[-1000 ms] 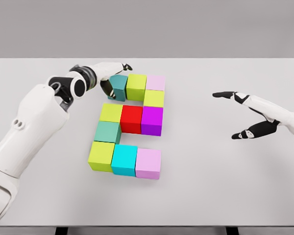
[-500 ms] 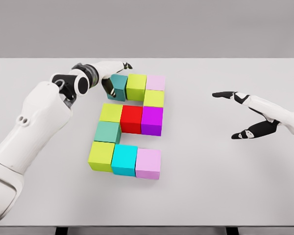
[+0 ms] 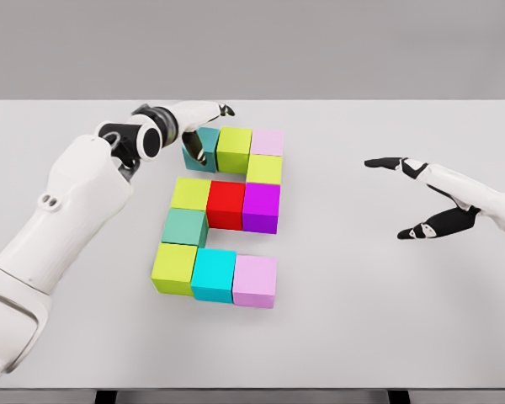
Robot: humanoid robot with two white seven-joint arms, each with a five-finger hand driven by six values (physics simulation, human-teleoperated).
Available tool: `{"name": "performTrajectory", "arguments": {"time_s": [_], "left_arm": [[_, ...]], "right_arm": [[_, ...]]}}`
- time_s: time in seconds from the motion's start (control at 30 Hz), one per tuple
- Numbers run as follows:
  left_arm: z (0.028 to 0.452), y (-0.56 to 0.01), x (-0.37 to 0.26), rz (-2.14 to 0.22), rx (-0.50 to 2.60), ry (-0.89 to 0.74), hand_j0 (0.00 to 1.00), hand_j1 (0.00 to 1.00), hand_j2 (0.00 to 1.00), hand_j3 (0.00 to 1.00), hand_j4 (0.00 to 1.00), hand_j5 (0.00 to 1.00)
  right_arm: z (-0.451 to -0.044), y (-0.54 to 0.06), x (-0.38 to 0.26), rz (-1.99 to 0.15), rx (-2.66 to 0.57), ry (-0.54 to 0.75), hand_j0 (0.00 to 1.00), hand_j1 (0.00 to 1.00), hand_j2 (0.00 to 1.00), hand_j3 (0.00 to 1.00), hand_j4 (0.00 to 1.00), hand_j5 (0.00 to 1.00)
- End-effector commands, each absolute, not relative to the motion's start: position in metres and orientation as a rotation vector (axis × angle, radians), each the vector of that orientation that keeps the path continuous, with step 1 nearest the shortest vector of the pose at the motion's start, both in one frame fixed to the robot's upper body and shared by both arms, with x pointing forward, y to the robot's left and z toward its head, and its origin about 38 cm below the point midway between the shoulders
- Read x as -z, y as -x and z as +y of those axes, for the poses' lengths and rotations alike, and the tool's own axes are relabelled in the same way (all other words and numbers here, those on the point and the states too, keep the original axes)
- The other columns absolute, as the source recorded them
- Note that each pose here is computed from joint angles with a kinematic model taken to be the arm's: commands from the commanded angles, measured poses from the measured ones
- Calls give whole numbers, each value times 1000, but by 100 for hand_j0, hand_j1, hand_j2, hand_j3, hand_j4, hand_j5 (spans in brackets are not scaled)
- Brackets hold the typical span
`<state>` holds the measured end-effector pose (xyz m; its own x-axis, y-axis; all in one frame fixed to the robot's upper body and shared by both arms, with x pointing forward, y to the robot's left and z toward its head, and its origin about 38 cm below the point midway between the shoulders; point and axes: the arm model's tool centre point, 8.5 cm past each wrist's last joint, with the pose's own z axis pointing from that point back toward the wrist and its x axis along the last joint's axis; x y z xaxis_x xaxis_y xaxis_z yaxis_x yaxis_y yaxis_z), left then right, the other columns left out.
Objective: Assemble the squares on the desktop into the number 2
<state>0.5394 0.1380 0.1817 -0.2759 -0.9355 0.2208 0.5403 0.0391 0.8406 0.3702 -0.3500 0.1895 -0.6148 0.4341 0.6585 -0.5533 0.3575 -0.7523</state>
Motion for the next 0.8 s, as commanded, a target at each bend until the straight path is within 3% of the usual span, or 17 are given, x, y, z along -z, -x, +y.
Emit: {"name": "performTrajectory", "arguments": {"time_s": [0.0, 0.77], "left_arm": [[137, -539, -182, -1068, 1552, -514, 96, 96, 96, 96, 96, 96], [138, -543, -182, -1062, 1555, -515, 96, 96, 96, 96, 96, 96]], "right_arm": [[-351, -371, -191, -1742, -1398, -108, 100, 100, 100, 100, 100, 100], [-349, -371, -188, -1735, -1407, -102, 100, 100, 100, 100, 100, 100]]}}
